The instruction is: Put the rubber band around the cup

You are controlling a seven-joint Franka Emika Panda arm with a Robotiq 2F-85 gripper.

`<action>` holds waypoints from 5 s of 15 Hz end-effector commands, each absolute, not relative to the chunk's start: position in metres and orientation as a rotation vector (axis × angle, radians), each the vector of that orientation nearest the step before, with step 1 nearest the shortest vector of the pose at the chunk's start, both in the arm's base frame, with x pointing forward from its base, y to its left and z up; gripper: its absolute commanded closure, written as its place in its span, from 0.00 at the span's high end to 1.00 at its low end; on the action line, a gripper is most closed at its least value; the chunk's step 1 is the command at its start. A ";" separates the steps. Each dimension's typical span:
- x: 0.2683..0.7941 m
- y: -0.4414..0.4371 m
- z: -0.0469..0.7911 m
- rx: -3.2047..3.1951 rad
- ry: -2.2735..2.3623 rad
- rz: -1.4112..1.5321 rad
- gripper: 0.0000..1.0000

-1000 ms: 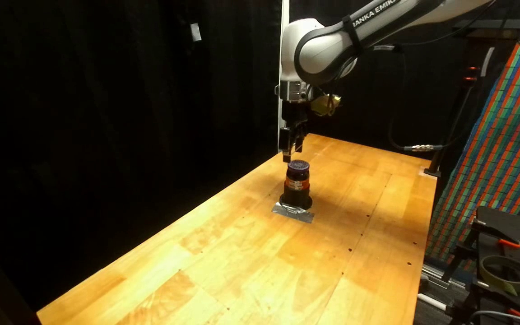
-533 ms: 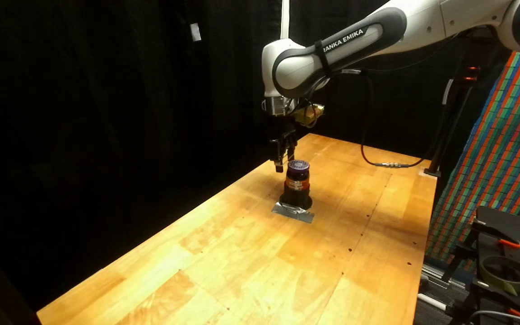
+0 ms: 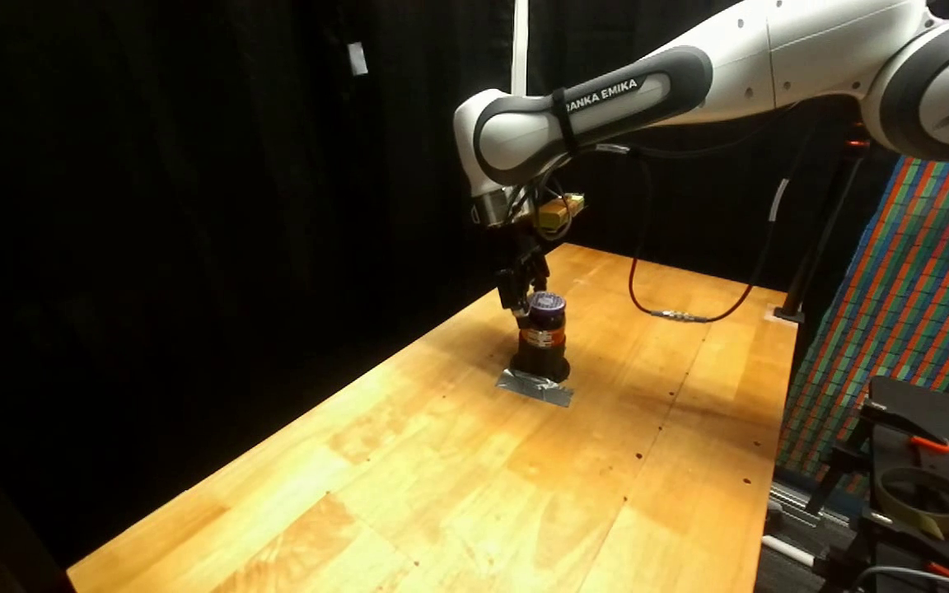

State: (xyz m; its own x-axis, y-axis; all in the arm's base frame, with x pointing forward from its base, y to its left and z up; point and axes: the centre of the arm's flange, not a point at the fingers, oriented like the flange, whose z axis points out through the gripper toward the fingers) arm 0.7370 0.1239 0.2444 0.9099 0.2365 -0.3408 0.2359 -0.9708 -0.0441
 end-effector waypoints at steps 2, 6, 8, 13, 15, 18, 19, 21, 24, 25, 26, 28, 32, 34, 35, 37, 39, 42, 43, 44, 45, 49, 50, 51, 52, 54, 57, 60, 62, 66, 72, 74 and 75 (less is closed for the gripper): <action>0.740 0.135 0.239 -3.071 -0.414 0.659 1.00; 0.705 0.130 0.232 -3.109 -0.348 0.658 1.00; 0.690 0.127 0.229 -3.097 -0.348 0.649 1.00; 0.657 0.121 0.239 -3.137 -0.249 0.518 1.00; 0.644 0.120 0.242 -3.153 -0.206 0.464 1.00; 0.633 0.120 0.242 -3.151 -0.174 0.460 1.00; 0.628 0.120 0.242 -3.151 -0.165 0.448 1.00; 0.619 0.119 0.244 -3.159 -0.137 0.408 1.00; 0.599 0.118 0.244 -3.166 -0.084 0.378 1.00; 0.590 0.118 0.242 -3.165 -0.076 0.373 1.00; 0.582 0.118 0.240 -3.167 -0.067 0.368 1.00; 0.565 0.118 0.237 -3.168 -0.051 0.350 1.00; 0.536 0.120 0.233 -3.219 -0.014 0.078 1.00; 0.526 0.123 0.230 -3.246 -0.021 -0.104 0.74; 0.521 0.124 0.228 -3.253 -0.025 -0.185 0.68; 0.509 0.125 0.224 -3.261 -0.033 -0.331 0.51; 0.494 0.124 0.220 -3.266 -0.043 -0.481 0.35; 0.474 0.118 0.217 -3.250 -0.071 -0.710 0.16; 0.472 0.115 0.215 -3.234 -0.084 -0.767 0.14; 0.470 0.113 0.216 -3.221 -0.101 -0.816 0.12; 0.469 0.110 0.215 -3.203 -0.113 -0.860 0.10; 0.460 0.106 0.218 -3.127 -0.133 -1.022 0.17; 0.459 0.106 0.219 -3.107 -0.136 -1.053 0.15; 0.459 0.107 0.222 -3.090 -0.137 -1.079 0.16; 0.460 0.108 0.224 -3.071 -0.141 -1.104 0.15; 0.460 0.112 0.227 -3.046 -0.148 -1.151 0.14; 0.457 0.123 0.231 -3.023 -0.173 -1.183 0.15; 0.446 0.132 0.225 -3.015 -0.204 -1.212 0.15; 0.437 0.138 0.219 -3.006 -0.214 -1.254 0.15; 0.438 0.136 0.264 -3.082 -0.343 -1.068 0.21; 0.459 0.089 0.349 -3.150 -0.285 -0.832 0.88; 0.456 0.080 0.366 -3.164 -0.275 -0.787 1.00; 0.453 0.081 0.376 -3.171 -0.277 -0.768 1.00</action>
